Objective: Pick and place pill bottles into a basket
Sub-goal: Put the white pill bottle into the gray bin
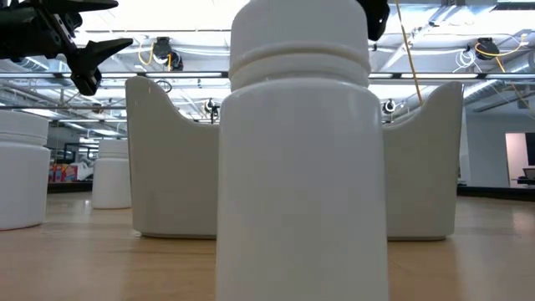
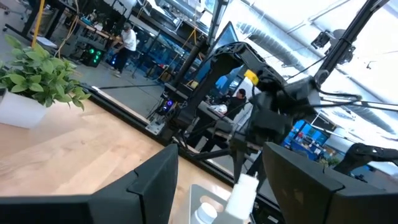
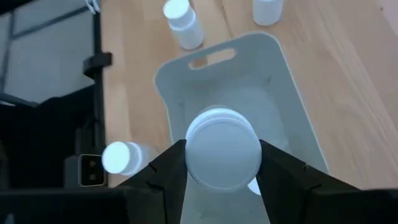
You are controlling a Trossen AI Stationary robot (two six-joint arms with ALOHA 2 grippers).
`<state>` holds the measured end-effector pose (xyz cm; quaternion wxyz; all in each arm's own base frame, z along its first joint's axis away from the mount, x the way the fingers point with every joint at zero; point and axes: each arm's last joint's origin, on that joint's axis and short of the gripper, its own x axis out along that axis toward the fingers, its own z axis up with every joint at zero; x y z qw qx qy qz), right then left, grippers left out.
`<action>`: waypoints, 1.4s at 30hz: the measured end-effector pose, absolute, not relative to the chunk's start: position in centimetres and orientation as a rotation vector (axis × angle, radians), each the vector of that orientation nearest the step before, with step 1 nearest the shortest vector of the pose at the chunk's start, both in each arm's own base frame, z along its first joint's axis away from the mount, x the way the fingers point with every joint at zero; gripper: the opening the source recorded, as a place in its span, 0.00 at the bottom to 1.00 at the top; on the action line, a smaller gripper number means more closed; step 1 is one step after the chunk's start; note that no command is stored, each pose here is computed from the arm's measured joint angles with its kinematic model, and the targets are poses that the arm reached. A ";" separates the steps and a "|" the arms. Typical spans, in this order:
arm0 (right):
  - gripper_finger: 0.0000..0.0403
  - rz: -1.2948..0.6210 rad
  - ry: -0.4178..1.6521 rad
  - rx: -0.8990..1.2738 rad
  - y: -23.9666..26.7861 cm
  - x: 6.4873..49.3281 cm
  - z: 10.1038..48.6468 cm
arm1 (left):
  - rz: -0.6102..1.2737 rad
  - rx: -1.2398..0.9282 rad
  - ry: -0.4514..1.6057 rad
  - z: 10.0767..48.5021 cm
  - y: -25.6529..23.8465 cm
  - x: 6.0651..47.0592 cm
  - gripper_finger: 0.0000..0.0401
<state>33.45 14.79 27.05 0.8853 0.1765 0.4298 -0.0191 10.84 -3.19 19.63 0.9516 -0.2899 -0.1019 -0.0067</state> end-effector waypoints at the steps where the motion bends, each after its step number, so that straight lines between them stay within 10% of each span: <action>1: 0.38 -0.041 0.904 0.361 15.0 33.6 26.9 | -0.012 -0.590 -0.208 19.6 -3.2 10.8 0.60; 42: 0.38 -0.162 1.234 0.312 17.0 34.5 20.6 | -0.002 -0.587 -0.194 19.5 -3.2 10.9 0.60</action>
